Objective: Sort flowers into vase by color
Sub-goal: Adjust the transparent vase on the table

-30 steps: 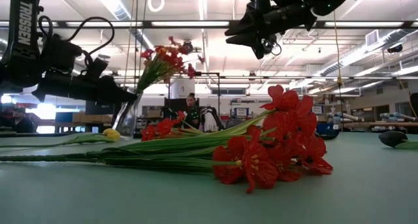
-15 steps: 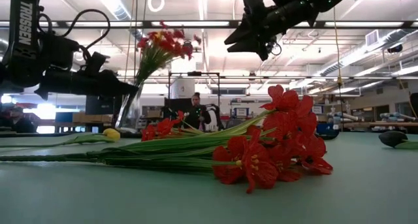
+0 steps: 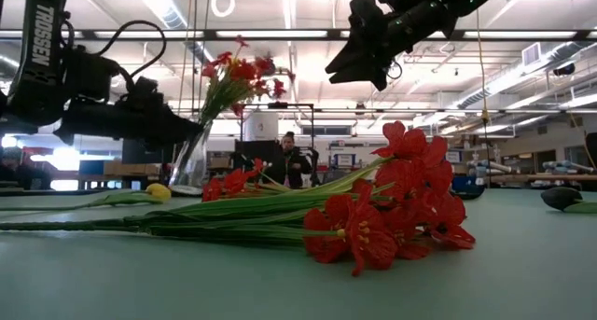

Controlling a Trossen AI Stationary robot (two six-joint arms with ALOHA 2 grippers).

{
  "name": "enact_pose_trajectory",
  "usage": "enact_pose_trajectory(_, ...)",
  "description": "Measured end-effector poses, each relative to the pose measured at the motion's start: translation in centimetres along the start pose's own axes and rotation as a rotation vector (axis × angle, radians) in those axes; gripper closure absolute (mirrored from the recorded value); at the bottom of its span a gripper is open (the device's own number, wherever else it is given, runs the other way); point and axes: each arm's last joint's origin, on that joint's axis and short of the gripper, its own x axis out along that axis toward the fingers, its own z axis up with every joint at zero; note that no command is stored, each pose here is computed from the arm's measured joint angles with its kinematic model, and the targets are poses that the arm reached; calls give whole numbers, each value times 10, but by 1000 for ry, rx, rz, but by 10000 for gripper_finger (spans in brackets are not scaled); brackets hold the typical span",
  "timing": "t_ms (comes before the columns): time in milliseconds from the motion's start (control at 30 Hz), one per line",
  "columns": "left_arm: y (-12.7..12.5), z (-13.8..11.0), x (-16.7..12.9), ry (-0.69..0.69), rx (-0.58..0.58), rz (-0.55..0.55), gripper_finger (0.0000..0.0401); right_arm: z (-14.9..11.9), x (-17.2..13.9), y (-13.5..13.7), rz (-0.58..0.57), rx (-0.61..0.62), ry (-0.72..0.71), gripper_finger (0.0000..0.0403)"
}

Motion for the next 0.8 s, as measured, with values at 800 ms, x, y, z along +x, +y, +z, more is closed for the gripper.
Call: enact_pose_trajectory(800, -56, 53, 80, -287, -248, -120, 211, -13, -44, -25, 34, -81, 221, 263)
